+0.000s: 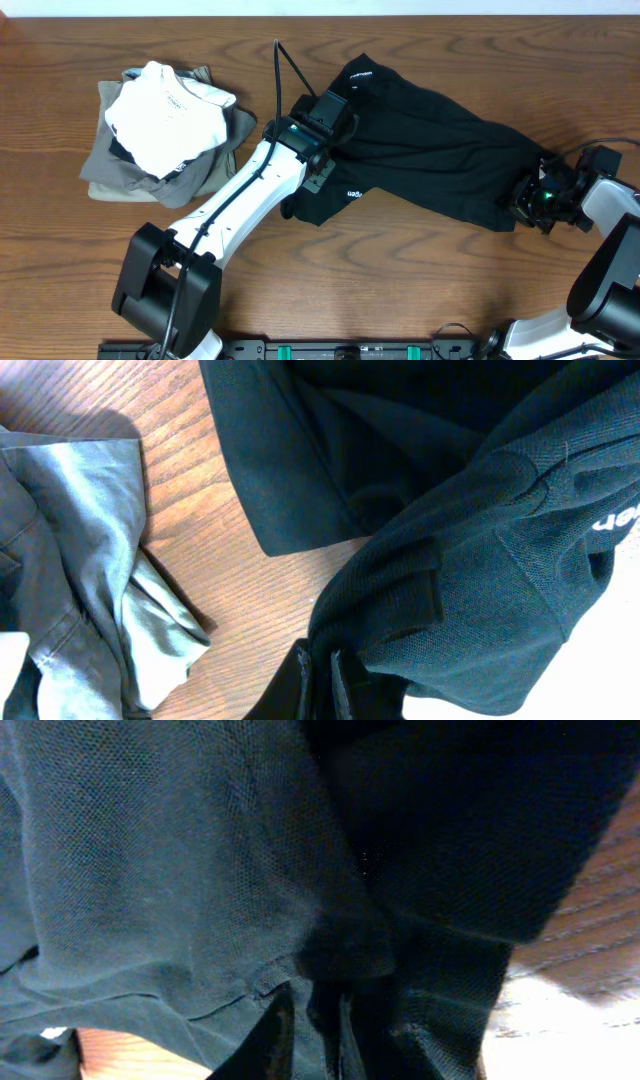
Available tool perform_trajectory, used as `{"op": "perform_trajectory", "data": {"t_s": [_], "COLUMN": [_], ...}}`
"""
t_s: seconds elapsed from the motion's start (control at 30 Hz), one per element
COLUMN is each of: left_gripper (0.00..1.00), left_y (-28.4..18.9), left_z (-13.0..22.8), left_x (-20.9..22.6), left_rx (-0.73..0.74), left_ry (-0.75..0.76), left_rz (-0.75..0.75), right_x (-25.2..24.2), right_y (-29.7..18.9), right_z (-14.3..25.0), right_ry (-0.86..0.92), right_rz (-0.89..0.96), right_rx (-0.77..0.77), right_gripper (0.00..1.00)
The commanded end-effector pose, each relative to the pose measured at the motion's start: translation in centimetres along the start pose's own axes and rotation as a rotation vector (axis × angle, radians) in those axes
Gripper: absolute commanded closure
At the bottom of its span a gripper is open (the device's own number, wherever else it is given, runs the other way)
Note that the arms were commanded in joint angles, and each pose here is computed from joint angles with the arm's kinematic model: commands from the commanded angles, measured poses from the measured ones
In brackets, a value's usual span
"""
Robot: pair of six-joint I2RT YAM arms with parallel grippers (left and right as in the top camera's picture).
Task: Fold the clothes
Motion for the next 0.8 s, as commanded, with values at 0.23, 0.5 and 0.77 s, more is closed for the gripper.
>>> {"op": "perform_trajectory", "data": {"t_s": [0.23, 0.5, 0.77], "left_gripper": [0.92, 0.93, 0.94], "left_y": [-1.0, -1.1, -4.5], "left_z": [-0.3, -0.1, -0.3], "left_x": [0.7, 0.7, 1.6], "left_rx": [-0.033, -0.024, -0.121], "left_ry": [0.001, 0.000, -0.093], "left_rz": [-0.022, -0.021, -0.031], "right_x": [0.4, 2.9, 7.7], "right_y": [-0.8, -3.7, -15.8], "right_z": [0.0, -0.6, -1.8], "right_ry": [-0.022, -0.081, -0.153], "right_rz": [-0.020, -0.216, -0.343], "right_rx": [-0.019, -0.067, -0.400], "right_gripper": [0.99, 0.99, 0.99]}}
Point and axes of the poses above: each gripper's point midway between its finger pads, its own y axis out along the fingers, its own x axis along the line the jaws close on, z = x × y, the point moved 9 cm from there along -y, back along the fingers, and after that the axes turned 7 degrees about y, right-handed, at the moved point
